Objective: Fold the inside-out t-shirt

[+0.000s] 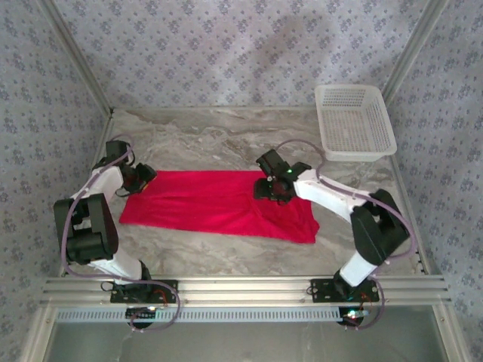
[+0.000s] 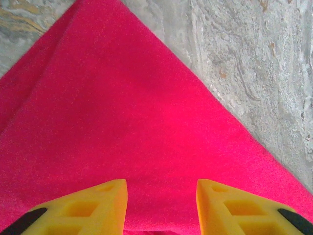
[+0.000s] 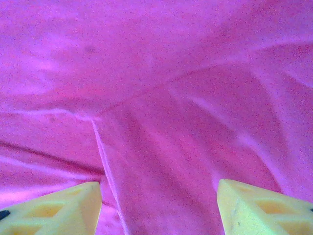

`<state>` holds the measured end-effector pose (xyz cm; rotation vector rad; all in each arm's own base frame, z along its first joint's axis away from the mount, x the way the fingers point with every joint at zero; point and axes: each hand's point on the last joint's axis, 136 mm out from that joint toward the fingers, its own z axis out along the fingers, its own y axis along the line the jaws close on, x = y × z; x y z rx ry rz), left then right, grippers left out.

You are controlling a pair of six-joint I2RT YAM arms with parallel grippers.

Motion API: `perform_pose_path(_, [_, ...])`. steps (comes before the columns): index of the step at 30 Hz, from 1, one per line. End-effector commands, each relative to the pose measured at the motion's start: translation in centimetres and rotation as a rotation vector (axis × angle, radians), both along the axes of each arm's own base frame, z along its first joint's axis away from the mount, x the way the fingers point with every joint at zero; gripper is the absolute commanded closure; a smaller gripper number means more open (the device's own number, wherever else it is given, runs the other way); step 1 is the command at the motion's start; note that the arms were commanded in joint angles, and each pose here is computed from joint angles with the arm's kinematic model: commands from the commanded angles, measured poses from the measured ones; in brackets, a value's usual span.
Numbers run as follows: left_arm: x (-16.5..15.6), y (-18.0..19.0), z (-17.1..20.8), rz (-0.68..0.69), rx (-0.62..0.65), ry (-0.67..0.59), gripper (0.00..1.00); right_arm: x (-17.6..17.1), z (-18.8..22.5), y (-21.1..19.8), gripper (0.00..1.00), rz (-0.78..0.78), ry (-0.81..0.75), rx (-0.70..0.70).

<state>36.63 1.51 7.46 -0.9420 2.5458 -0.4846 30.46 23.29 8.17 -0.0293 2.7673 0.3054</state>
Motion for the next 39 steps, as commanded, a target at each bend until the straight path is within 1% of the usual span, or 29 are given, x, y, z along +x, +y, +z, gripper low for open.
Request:
perform_pose_path(1, [-0.1, -0.1, -1.7, 0.022, -0.082, 0.029, 0.59, -0.5, -3.3, 0.4, 0.35, 0.018, 0.078, -0.027])
perform_pose_path(4, [-0.6, 1.1, -3.6, 0.086, -0.144, 0.059, 0.59, -1.9, -6.1, -0.5, 0.35, 0.010, 0.145, -0.053])
perform_pose_path(6, [-1.1, 1.7, -4.5, 0.124, -0.160, 0.066, 0.59, -2.6, -6.8, -1.2, 0.35, 0.005, 0.167, -0.069])
perform_pose_path(9, [-1.5, 2.2, -5.2, 0.150, -0.157, 0.078, 0.59, -2.6, -5.9, -2.3, 0.35, -0.003, 0.156, -0.101])
perform_pose_path(11, [-1.8, 2.1, -5.5, 0.154, -0.157, 0.086, 0.59, -2.2, -3.9, -2.7, 0.34, 0.029, 0.124, -0.111])
perform_pose_path(12, [-2.0, 2.1, -5.5, 0.152, -0.155, 0.088, 0.59, -2.3, -3.0, -2.9, 0.31, 0.041, 0.120, -0.116])
perform_pose_path(13, [-2.4, 2.1, -5.6, 0.153, -0.147, 0.092, 0.59, -2.0, -1.6, -3.3, 0.26, 0.046, 0.094, -0.123])
perform_pose_path(15, [-3.1, 2.4, -5.4, 0.156, -0.121, 0.099, 0.58, -1.9, -0.1, -5.0, 0.10, 0.027, 0.070, -0.149])
perform_pose_path(16, [-3.3, 2.5, -5.2, 0.157, -0.107, 0.099, 0.58, -2.0, 0.3, -6.3, 0.04, 0.001, 0.073, -0.164])
perform_pose_path(17, [-3.5, 2.6, -4.9, 0.156, -0.098, 0.095, 0.58, -2.3, 0.1, -7.8, 0.01, -0.037, 0.094, -0.184])
perform_pose_path(20, [-3.4, 2.7, -3.6, 0.155, -0.086, 0.066, 0.58, -3.1, -0.8, -11.8, 0.01, -0.137, 0.154, -0.240])
perform_pose_path(23, [-3.2, 2.4, -2.6, 0.150, -0.096, 0.039, 0.58, -3.3, -1.5, -13.6, 0.01, -0.191, 0.185, -0.250])
perform_pose_path(28, [-2.9, 2.1, -2.1, 0.137, -0.106, 0.026, 0.58, -2.4, -3.4, -13.8, 0.05, -0.194, 0.213, -0.238])
perform_pose_path(33, [-3.0, 1.9, -2.2, 0.137, -0.113, 0.024, 0.59, -1.6, -5.9, -13.4, 0.10, -0.176, 0.257, -0.259])
perform_pose_path(36, [-3.1, 1.8, -2.3, 0.135, -0.113, 0.026, 0.60, -1.8, -7.2, -13.0, 0.16, -0.165, 0.288, -0.255])
perform_pose_path(39, [-3.1, 1.8, -2.2, 0.131, -0.106, 0.028, 0.60, -1.9, -8.3, -13.0, 0.27, -0.156, 0.302, -0.261])
